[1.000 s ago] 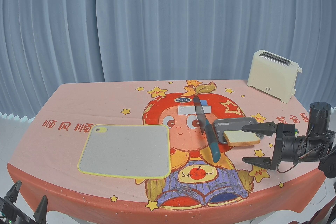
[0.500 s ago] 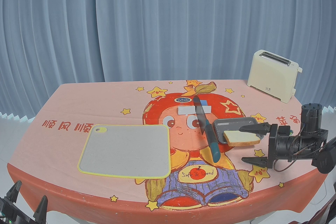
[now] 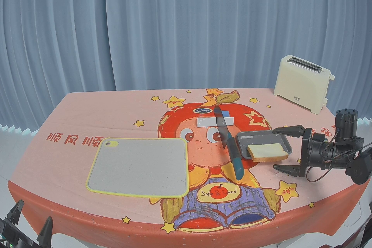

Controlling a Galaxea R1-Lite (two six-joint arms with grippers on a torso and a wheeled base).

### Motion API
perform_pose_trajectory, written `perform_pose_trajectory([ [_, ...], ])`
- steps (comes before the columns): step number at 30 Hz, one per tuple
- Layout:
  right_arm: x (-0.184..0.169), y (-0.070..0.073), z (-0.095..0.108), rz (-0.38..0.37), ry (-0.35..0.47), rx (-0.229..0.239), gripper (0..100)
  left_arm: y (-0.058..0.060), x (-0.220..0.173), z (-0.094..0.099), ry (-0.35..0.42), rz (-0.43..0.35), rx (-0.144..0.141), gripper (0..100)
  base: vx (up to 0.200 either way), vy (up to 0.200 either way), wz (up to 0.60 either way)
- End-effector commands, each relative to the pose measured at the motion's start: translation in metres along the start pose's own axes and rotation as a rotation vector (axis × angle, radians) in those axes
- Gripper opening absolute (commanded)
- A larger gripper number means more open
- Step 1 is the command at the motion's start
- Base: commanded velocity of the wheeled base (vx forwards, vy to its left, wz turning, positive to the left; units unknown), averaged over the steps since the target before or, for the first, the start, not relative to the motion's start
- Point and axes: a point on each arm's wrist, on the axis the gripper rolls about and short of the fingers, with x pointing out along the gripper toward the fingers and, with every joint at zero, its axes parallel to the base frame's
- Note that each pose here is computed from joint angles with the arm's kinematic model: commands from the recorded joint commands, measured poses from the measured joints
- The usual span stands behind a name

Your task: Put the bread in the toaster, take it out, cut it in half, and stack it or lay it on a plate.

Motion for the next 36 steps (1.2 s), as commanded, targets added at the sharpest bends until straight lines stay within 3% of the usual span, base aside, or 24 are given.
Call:
perform_pose_trajectory([
  [1,-0.001,-0.002,0.008,-0.003,-0.025,0.014,100,0.000,0.001,-0.005,0.018,0.000,0.000,100,0.000,0.000,0.00],
  [8,0.006,-0.014,0.014,-0.044,-0.026,0.046,100,0.000,0.001,-0.005,0.018,0.000,0.000,100,0.000,0.000,0.00],
  [22,0.006,-0.018,0.028,-0.053,-0.066,0.075,100,0.000,0.001,-0.005,0.018,0.000,0.000,100,0.000,0.000,0.00],
  [27,0.006,-0.016,0.029,-0.015,-0.079,0.051,100,0.000,0.001,-0.005,0.020,0.001,0.000,100,0.000,0.000,0.00],
  [36,0.007,-0.014,0.029,0.020,-0.080,0.063,100,0.000,0.001,-0.005,0.018,0.001,-0.001,100,0.000,0.000,0.00],
])
